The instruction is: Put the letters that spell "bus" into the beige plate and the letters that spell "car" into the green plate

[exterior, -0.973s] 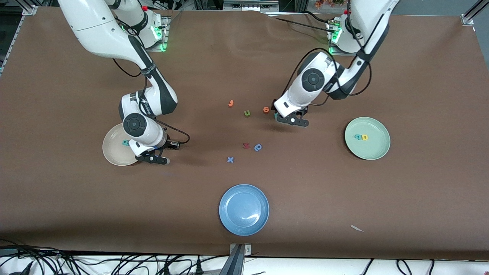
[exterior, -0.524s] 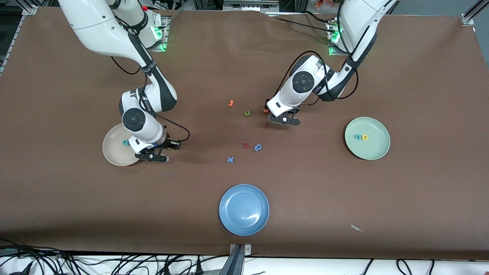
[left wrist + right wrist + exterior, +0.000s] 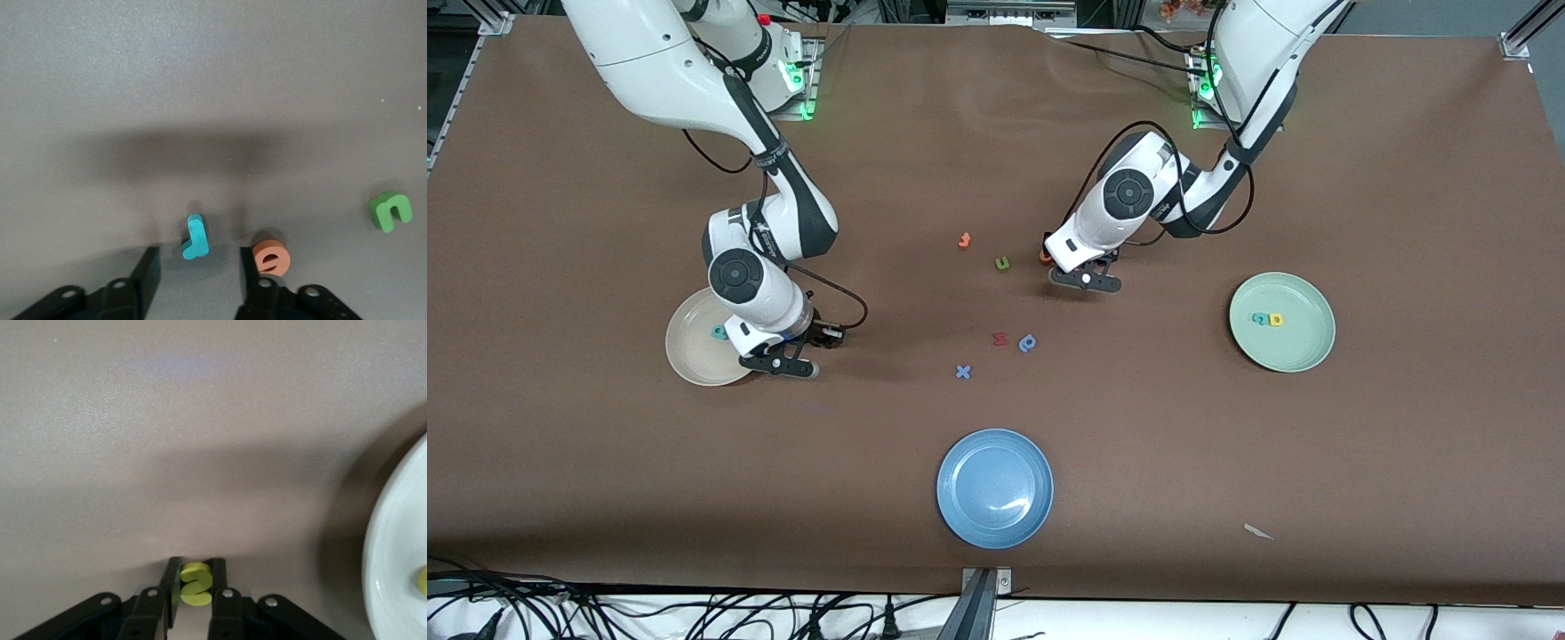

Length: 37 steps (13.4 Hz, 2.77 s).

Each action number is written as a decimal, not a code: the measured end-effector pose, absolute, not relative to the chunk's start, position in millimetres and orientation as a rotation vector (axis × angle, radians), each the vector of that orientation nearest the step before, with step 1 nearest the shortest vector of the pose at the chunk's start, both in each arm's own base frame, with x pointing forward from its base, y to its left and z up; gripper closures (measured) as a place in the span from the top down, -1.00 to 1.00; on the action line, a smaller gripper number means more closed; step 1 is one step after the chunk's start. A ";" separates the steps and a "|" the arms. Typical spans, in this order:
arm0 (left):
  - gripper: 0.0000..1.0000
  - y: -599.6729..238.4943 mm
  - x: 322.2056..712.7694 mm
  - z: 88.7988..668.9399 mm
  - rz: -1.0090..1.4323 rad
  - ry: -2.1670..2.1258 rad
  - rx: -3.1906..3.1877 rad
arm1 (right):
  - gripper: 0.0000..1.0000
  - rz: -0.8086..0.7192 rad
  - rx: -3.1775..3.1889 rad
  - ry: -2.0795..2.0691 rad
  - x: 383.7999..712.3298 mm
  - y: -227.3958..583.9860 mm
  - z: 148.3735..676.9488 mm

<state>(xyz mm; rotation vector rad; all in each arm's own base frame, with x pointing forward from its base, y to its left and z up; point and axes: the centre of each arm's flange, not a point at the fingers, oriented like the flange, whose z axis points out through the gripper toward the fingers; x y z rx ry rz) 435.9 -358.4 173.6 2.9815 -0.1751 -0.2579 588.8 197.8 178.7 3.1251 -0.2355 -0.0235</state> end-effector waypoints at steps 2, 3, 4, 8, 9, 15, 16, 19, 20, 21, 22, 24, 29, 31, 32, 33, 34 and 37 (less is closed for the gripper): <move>-0.10 -358.4 436.0 171.9 -0.257 -0.173 2.980 | -0.54 -0.061 3.112 -0.236 591.3 197.5 183.0; -0.10 -358.6 436.0 171.8 -0.255 -0.173 2.979 | -0.54 -0.094 3.100 -0.237 596.8 196.8 191.5; -0.23 -358.9 436.1 172.1 -0.254 -0.173 2.979 | -0.54 -0.126 3.087 -0.233 604.2 195.8 203.5; -0.44 -358.9 436.5 171.9 -0.253 -0.166 2.980 | -0.54 -0.246 3.040 -0.116 634.6 156.7 260.3; -0.57 -358.7 436.6 171.8 -0.253 -0.164 2.980 | -0.54 -0.254 3.034 -0.075 640.2 136.8 267.9; -0.65 -318.5 485.1 205.0 -0.211 -0.070 3.010 | -0.54 -0.439 2.970 0.048 625.4 42.3 246.2; -0.65 -298.7 501.8 225.4 -0.221 -0.075 3.030 | -0.54 -0.460 2.965 0.051 620.0 34.7 239.3; -0.65 -202.0 548.7 279.8 -0.183 -0.213 3.068 | -0.41 -0.484 2.977 0.035 609.6 26.3 225.4; -0.65 -158.7 560.4 284.2 -0.181 -0.282 3.071 | -0.24 -0.485 2.982 0.030 609.1 26.6 225.0; -0.65 -118.2 568.1 281.7 -0.186 -0.339 3.071 | -0.02 -0.483 2.987 0.025 609.2 27.0 225.7; -0.65 -83.7 571.6 276.6 -0.197 -0.383 3.069 | 0.21 -0.480 2.991 0.022 609.6 27.2 227.3; -0.65 -34.9 571.3 267.3 -0.224 -0.421 3.063 | 0.57 -0.443 3.000 0.022 615.5 28.1 239.4; 0.03 -18.8 568.3 265.7 -0.241 -0.419 3.061 | 0.98 -0.359 3.040 -0.005 647.7 32.6 354.7; 0.47 -16.8 566.4 287.3 -0.251 -0.403 3.066 | 0.99 -0.277 3.068 -0.019 657.1 33.2 412.4; 0.69 -16.3 564.7 302.5 -0.241 -0.396 3.071 | 0.99 -0.225 3.079 -0.021 659.2 34.1 440.7; 0.88 -16.1 564.3 318.7 -0.211 -0.396 3.078 | 0.99 -0.174 3.089 -0.023 659.1 35.2 466.0; 1.00 -15.8 564.8 336.9 -0.163 -0.396 3.087 | 0.99 -0.133 3.097 -0.025 657.5 35.6 485.5; 1.00 -17.4 563.4 405.0 0.028 -0.403 3.113 | 0.99 -0.096 3.106 -0.031 653.4 35.5 503.7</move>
